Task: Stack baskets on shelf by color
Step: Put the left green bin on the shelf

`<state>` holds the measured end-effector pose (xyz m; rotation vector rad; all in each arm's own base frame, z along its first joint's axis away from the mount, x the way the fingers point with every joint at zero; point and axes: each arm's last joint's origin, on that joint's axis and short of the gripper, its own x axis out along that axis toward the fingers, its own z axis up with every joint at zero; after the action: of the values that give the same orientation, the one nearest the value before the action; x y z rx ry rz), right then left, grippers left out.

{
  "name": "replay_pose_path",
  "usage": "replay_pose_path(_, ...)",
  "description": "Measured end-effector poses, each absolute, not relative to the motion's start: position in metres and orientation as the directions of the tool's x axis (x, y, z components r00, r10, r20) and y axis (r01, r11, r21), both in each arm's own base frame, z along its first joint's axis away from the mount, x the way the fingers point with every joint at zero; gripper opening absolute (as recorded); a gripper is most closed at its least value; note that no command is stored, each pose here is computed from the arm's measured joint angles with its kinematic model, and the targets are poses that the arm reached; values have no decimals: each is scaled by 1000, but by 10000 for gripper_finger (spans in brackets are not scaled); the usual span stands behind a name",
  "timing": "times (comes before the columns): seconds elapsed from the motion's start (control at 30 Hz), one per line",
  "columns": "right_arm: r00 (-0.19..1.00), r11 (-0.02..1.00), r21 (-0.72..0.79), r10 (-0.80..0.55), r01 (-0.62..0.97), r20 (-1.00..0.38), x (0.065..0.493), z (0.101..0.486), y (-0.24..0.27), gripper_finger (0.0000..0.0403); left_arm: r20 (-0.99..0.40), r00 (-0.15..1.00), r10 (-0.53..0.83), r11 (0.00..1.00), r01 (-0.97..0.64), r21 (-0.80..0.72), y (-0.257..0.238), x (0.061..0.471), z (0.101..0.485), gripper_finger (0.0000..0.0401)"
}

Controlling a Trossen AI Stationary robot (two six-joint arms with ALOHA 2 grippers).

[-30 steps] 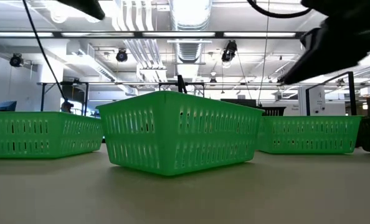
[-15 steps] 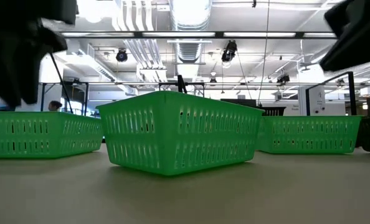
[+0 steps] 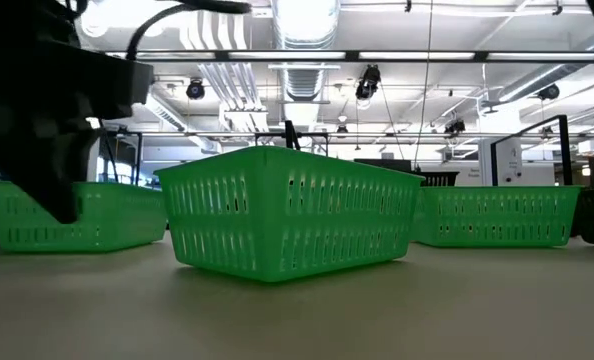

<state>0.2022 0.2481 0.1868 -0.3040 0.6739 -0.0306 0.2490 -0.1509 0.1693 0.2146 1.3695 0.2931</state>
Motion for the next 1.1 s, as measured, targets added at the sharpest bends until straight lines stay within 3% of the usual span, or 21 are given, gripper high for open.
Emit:
replay_pose_path(0.2,721,940,-339,-254,28,-644,201,188,223,36,-925,232,301,945,58,322,-149,266,187,2)
replay_pose_path(0.33,713,934,-355,-276,40,-645,198,202,211,39,-935,302,188,902,323,286,-159,273,219,1)
replay_pose_path(0.53,750,883,-463,-251,-82,-612,205,226,197,85,-935,354,35,634,715,295,-184,272,266,0)
replay_pose_path(0.63,777,773,-596,-234,-216,-584,213,231,195,124,-919,393,-1,542,773,330,-193,271,285,0)
replay_pose_path(0.83,862,434,-820,-164,-373,-479,236,242,202,187,-882,466,-65,519,771,369,-204,275,307,0)
replay_pose_path(1.1,857,67,-873,-164,-484,-488,265,266,202,203,-858,505,-94,424,800,424,-207,280,302,0)
